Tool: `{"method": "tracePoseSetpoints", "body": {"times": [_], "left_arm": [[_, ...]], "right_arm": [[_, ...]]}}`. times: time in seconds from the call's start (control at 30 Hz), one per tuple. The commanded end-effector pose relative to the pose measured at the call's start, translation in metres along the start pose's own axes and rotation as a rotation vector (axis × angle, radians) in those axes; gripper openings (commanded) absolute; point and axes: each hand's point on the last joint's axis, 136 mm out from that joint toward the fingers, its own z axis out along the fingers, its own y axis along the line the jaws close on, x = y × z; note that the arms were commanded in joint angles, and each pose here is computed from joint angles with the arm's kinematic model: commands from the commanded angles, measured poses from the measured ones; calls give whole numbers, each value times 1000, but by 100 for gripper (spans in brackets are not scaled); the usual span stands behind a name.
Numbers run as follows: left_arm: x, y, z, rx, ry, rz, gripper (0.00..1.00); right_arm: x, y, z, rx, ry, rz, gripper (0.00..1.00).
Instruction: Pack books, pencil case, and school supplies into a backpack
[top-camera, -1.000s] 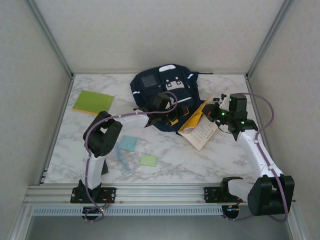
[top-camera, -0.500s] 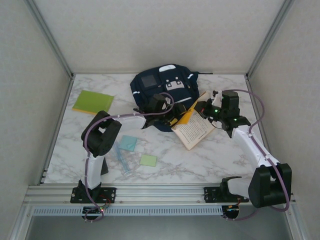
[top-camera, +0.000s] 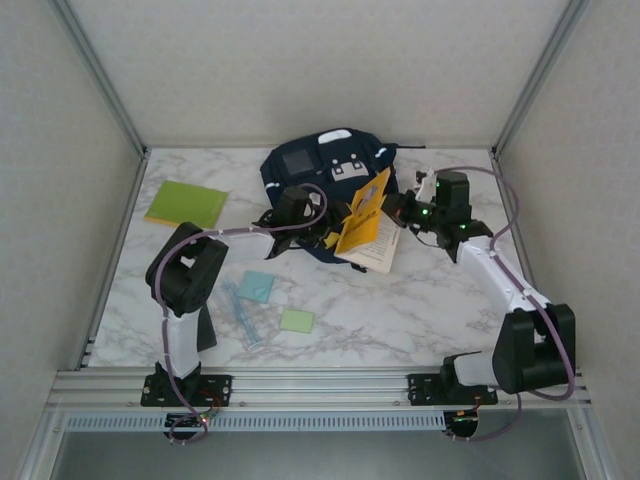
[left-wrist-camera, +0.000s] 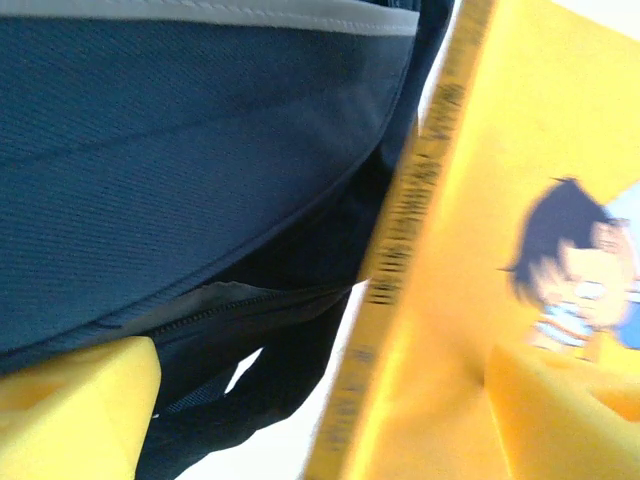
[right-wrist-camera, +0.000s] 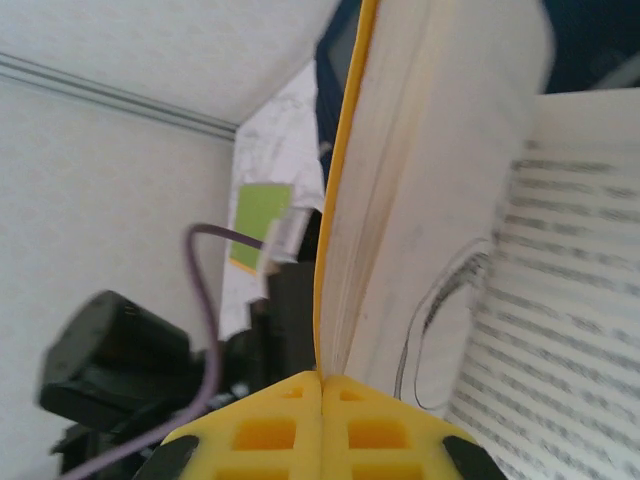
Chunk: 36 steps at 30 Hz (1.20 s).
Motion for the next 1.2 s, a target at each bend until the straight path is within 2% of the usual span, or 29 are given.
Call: {"method": "tracePoseSetpoints", "body": {"times": [0.0,0.27,0.43,0.6,0.87,0.93,1.03,1.07,1.1,1.13,1.17], "left_arm": [[2,2,-2,0,-2,-16,84],[6,0,6,23,15,-17,83],[10,-10,7,45,27,16,70],[23,-22,16,68,72,58,54],[40,-38,31,104,141,100,43],[41,-37,32,84,146,112,34],[36,-33,28,49,121,125,10],[32,-32,25,37,106,129,3],[27,-32,22,22,83,134,0],[20,-34,18,16,57,137,0],[14,-37,14,17,32,139,0]], "right_arm": [[14,-18,14,-24,37,-12,0],[34,-94,15,173,77,77,0],[35,-133,12,364,85,87,0],[29,-133,23,366,94,85,0],[16,-127,31,387,90,22,0],[14,-124,33,388,93,17,0],[10,-120,28,399,82,16,0],[10,-118,25,405,75,15,6],[8,-116,20,419,66,25,22],[7,-112,13,434,53,38,47],[6,-107,8,440,42,48,64]]}}
